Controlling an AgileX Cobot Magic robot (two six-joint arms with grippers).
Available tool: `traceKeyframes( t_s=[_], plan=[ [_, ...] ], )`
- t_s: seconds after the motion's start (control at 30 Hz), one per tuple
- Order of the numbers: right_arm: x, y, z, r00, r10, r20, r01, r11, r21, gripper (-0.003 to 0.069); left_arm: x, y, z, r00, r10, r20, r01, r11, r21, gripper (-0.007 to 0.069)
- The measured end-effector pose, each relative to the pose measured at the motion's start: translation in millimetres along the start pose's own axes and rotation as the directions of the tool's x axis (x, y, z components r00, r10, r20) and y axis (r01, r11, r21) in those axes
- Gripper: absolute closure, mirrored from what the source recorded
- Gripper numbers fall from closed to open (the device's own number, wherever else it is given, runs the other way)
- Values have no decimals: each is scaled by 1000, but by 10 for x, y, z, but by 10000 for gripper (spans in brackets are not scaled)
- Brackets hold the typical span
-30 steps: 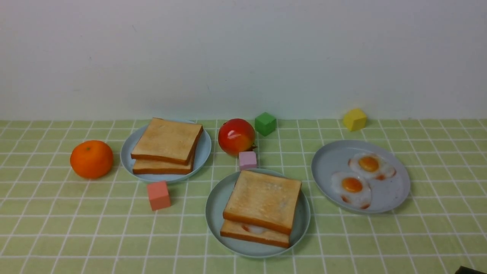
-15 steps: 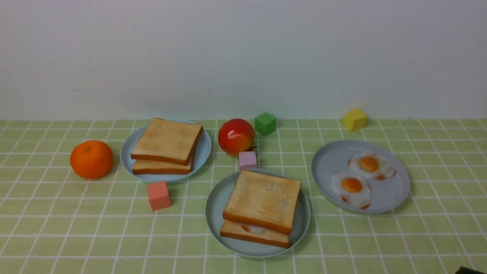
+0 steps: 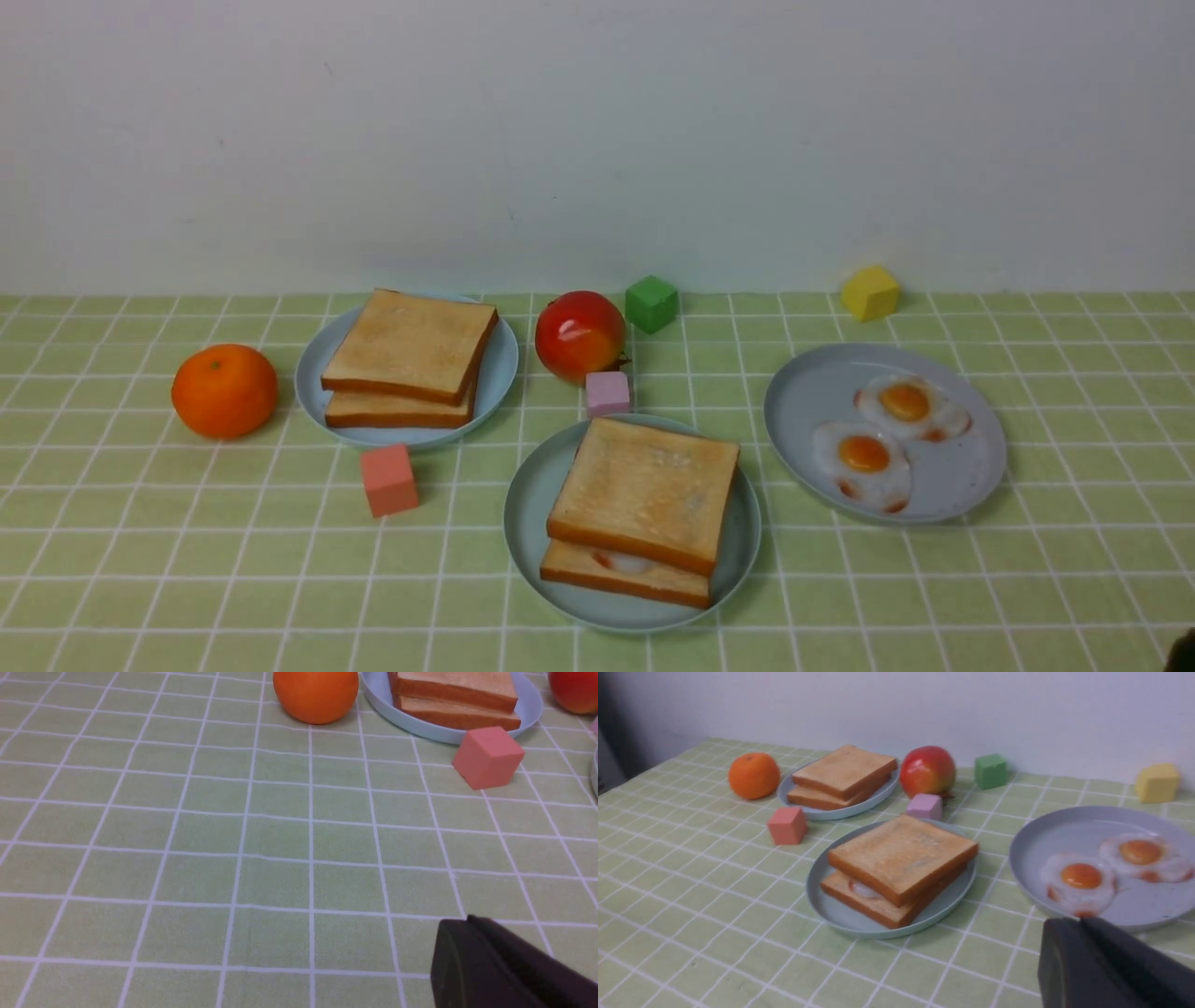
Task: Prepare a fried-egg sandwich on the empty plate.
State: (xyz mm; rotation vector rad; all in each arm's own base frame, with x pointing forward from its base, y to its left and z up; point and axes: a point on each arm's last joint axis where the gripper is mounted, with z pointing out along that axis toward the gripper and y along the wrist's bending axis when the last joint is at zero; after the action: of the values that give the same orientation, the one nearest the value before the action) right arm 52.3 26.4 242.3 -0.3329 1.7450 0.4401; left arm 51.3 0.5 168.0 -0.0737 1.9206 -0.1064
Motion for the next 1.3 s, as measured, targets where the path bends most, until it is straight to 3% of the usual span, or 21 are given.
traceKeyframes(
  t_s=[0.17, 0.33, 0.5, 1.3],
  plan=[
    [117, -113, -82, 1000, 4, -31, 2, 983, 186, 599, 0, 0, 0, 1000, 0, 0, 0, 1000, 0, 629],
    [590, -230, -10, 992, 88, -92, -53, 942, 332, 589, 0, 0, -1, 1000, 0, 1, 0, 1000, 0, 625],
    [673, -250, 25, 986, 156, -50, -128, 923, 363, 581, 2, 0, 0, 1000, -1, 0, 1, 1000, 0, 620],
    [673, -254, 25, 985, 165, -42, -138, 918, 371, 554, 2, 0, 0, 1000, -3, 0, 3, 1000, 0, 607]
  ],
)
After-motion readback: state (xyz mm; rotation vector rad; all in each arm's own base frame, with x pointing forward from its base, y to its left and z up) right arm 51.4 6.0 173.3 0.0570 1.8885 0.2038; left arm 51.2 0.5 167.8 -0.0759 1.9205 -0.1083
